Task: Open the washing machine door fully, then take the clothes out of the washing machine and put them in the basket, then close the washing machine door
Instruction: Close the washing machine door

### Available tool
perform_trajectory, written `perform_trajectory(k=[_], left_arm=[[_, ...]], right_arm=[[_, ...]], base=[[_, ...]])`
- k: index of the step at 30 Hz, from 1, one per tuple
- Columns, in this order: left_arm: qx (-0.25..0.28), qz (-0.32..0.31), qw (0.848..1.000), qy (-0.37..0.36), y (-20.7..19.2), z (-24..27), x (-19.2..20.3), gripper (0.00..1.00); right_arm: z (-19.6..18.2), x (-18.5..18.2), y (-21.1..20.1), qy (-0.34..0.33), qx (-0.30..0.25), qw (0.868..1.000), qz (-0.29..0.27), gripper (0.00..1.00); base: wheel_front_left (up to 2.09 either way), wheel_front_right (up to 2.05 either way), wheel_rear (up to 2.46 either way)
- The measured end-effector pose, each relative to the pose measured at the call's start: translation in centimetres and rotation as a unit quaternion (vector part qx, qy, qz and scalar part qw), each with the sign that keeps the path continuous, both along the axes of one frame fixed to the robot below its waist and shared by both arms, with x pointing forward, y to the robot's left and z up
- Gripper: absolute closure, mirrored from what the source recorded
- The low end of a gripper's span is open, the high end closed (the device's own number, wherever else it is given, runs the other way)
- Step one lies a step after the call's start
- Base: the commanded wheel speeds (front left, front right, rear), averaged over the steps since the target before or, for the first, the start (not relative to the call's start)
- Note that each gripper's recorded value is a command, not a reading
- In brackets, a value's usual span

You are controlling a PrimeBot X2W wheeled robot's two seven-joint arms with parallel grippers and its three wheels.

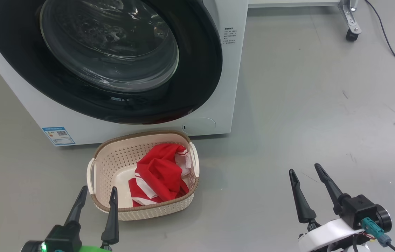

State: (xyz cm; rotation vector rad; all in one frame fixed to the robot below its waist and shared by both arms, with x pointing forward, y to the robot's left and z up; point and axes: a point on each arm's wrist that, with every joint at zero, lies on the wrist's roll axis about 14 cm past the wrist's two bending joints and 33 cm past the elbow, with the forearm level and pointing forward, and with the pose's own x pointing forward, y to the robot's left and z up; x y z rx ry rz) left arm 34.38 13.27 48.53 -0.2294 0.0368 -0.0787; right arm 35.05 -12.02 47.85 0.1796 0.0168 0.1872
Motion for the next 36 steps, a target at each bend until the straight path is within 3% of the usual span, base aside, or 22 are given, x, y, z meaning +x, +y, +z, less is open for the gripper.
perform_trajectory(k=[3, 4, 5, 28, 36], left_arm=[[-0.001, 0.0, 1.0, 0.001, 0.0, 0.0, 0.0, 0.0], [-0.001, 0.001, 1.0, 0.001, 0.0, 0.0, 0.0, 0.0], [-0.002, 0.001, 1.0, 0.001, -0.1, 0.0, 0.0, 0.0], [0.0, 0.0, 1.0, 0.002, -0.4, -0.2, 0.1, 0.0], [-0.003, -0.002, 1.0, -0.003, -0.9, 0.0, 0.4, 0.0]], right_arm=[[0.0, 0.0, 0.0, -0.001, 0.0, 1.0, 0.0, 0.0], [0.0, 0.0, 0.0, -0.001, 0.0, 1.0, 0.0, 0.7], [0.1, 0.0, 0.0, -0.001, 0.0, 1.0, 0.0, 1.0], [-0.5, 0.3, 0.4, 0.007, 0.002, 1.0, 0.009, 1.0], [0.1, 2.5, 0.2, -0.008, -0.02, 1.0, 0.022, 1.0]], base=[[0.0, 0.0, 0.0], [0.0, 0.0, 0.0], [0.0, 0.0, 0.0], [0.0, 0.0, 0.0], [0.0, 0.0, 0.0]])
